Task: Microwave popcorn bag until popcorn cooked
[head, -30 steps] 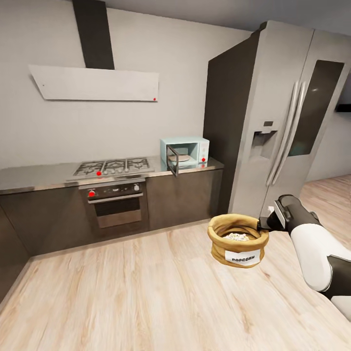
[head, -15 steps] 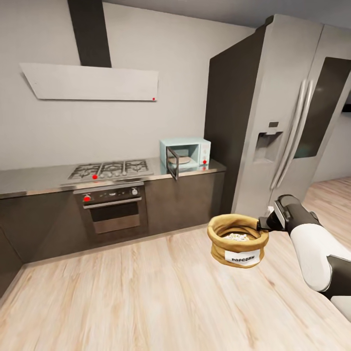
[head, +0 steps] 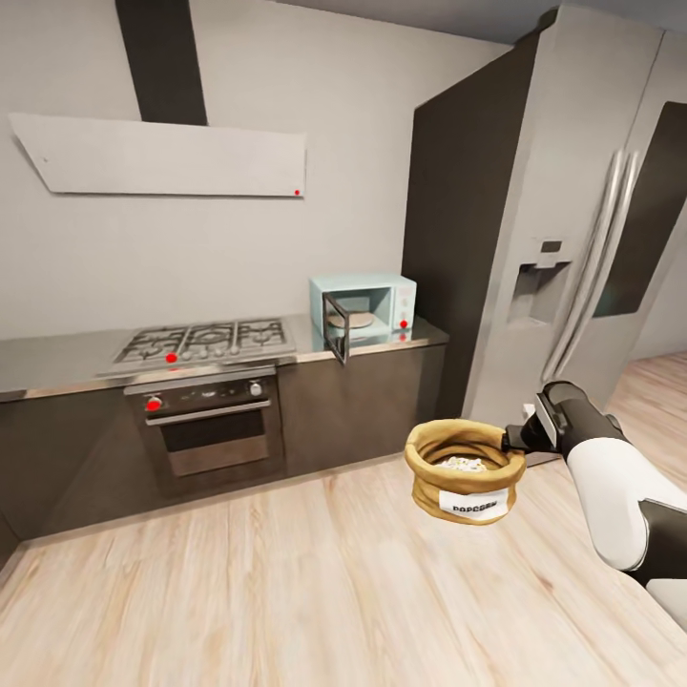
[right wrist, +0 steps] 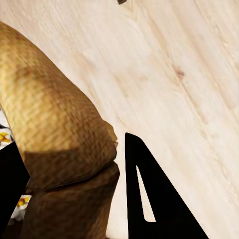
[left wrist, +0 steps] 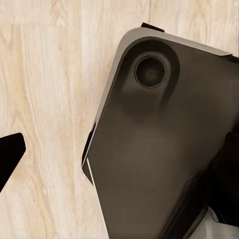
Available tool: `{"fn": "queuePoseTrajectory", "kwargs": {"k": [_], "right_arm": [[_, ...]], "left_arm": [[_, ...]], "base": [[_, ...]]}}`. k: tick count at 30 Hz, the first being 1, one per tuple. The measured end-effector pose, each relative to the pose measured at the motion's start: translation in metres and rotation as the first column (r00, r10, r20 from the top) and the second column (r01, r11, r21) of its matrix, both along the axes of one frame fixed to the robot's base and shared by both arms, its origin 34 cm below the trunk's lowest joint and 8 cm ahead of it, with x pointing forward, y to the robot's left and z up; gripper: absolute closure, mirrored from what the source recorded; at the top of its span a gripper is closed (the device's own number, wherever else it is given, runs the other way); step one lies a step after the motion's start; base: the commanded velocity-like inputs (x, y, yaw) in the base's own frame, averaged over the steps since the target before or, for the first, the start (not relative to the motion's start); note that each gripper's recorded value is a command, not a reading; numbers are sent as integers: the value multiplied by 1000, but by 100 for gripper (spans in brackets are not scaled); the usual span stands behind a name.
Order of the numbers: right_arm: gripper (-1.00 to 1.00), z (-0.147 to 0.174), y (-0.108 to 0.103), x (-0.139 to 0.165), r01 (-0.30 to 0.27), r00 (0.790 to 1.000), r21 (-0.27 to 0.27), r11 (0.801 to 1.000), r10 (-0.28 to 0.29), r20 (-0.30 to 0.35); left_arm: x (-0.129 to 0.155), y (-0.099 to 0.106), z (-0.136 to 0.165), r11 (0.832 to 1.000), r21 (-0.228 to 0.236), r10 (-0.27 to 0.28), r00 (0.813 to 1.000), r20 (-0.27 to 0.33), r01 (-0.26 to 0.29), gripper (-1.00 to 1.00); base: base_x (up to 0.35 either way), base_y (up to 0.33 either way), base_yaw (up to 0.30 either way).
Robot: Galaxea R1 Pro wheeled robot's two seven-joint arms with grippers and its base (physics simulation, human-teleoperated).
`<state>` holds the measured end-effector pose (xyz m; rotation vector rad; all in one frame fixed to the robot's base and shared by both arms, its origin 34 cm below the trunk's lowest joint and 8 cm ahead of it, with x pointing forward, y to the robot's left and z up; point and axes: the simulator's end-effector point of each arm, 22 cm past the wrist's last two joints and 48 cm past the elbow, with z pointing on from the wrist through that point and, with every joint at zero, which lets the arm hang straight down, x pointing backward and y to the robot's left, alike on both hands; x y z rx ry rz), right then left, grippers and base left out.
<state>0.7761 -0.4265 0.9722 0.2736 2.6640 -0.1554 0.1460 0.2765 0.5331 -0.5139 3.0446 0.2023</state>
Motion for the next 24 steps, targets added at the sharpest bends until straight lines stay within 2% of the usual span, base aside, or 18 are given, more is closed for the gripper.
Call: {"fn": "queuePoseTrajectory", "kwargs": {"k": [24], "right_arm": [[100,0,4,1,-5,1000,2,1000,5,1]], "left_arm": [[0,0,0,1000,0,0,1000,-1,0,-100]], "base": [[312,-124,0]]}}
